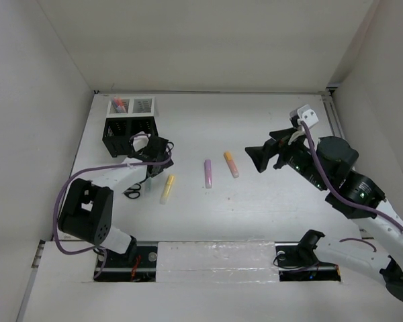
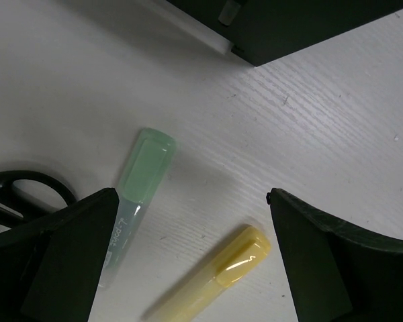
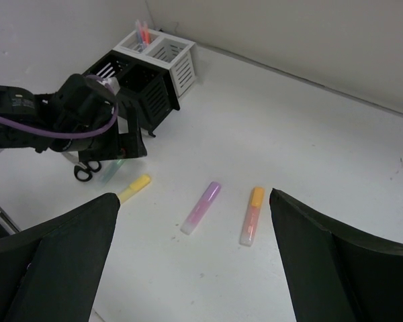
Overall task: Sort the stationery into containers
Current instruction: Pick up the stationery from the center of the board.
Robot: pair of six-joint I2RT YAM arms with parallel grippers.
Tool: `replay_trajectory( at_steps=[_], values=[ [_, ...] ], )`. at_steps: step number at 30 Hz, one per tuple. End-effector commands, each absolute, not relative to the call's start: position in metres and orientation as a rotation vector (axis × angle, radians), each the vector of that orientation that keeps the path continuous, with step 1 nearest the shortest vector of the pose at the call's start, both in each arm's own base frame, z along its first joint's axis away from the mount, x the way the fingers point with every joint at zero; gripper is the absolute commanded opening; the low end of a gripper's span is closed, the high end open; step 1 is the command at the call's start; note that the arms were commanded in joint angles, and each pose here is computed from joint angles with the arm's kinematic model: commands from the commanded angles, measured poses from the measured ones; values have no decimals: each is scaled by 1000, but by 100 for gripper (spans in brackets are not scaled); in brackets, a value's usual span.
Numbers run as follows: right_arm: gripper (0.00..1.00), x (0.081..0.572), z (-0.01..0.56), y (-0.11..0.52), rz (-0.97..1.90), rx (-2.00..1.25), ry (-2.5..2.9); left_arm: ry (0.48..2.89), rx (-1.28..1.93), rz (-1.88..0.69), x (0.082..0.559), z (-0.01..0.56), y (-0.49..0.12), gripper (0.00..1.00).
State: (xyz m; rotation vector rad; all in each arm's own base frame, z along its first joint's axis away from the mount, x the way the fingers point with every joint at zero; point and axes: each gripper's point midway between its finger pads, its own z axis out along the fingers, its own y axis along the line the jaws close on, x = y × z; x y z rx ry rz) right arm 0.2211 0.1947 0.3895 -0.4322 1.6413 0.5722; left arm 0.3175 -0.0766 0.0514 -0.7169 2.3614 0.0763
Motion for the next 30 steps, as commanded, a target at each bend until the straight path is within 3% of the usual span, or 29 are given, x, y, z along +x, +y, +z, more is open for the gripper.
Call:
replay_trajectory(
  at_steps=[1, 13, 16, 19, 22, 28, 30],
  values=[
    [100, 221, 405, 194, 590, -421, 1576, 2377, -717, 136, 313, 36, -69, 91],
    [100, 221, 403, 204, 630, -439, 1563, 2367, -752, 146, 297, 29, -61, 85],
    [100, 221, 403, 204, 637, -432, 1566, 2389, -749, 137, 290, 24, -61, 69],
    [100, 221, 403, 204, 637, -432, 1566, 2406, -748, 122, 283, 20, -65, 61],
    [100, 222, 403, 203, 630, -425, 1567, 2403, -747, 99, 281, 23, -66, 60],
    [100, 222, 403, 203, 637, -418, 1570, 2416, -746, 97, 275, 19, -65, 36],
    [100, 222, 406, 204, 647, -407, 1564, 2438, -744, 104, 268, 12, -64, 34]
  ],
)
